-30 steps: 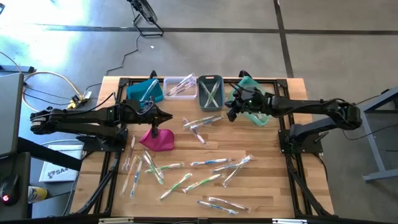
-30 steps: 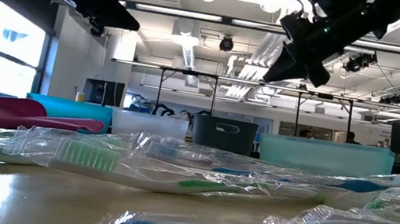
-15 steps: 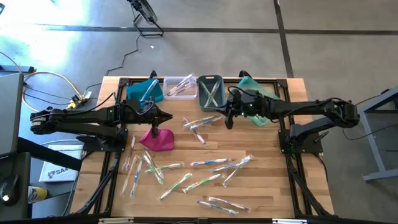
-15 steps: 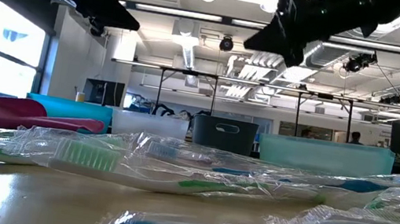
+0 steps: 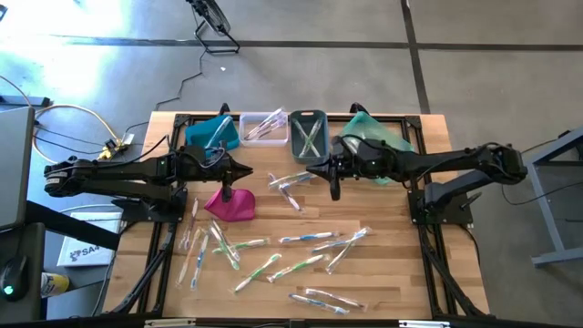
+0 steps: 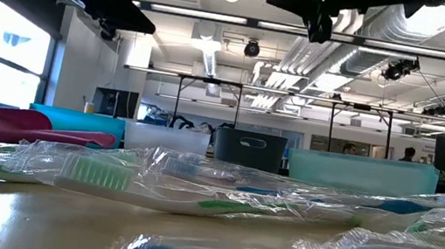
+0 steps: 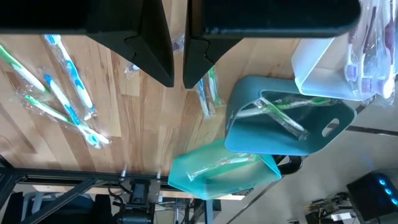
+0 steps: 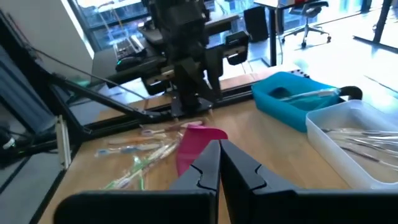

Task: Pick & Place Toothbrushes
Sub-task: Put the blue toothbrush into the blue bin

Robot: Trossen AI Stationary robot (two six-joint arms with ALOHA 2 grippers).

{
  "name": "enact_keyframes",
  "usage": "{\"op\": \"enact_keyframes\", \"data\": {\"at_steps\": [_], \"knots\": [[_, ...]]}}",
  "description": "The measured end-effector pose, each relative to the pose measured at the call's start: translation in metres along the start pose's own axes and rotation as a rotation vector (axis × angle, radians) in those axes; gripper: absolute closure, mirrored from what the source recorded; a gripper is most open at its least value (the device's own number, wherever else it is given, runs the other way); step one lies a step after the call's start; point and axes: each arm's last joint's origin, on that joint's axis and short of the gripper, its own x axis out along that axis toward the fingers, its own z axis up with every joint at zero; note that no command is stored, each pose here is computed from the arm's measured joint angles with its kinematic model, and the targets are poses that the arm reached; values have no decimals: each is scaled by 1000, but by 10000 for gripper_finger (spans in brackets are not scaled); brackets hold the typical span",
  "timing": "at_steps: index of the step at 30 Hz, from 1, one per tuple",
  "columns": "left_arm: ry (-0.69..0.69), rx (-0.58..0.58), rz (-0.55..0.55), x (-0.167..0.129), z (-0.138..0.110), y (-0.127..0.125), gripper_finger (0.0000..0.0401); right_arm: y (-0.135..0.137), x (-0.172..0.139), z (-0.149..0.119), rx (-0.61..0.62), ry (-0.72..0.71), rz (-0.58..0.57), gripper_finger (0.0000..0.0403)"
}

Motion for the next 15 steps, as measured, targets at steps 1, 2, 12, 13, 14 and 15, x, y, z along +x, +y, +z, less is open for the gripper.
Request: {"op": "enact_keyframes", "data": {"at_steps": [1,2,12,13,14,15], "knots": [[-3,0,0,0,0,0,373,2,0,1,-11,9,2,399],[-6,0,0,0,1,0,373,3,0,2,-26,19,2,399],[1,-30,0,0,0,0,373,5,0,-1,-132,61,18,399],[2,-30,0,0,0,0,373,5,0,-1,-132,63,30,399],[1,-30,0,0,0,0,373,5,0,-2,-132,66,37,399],[1,-30,0,0,0,0,373,5,1,-2,-132,67,35,399]]}}
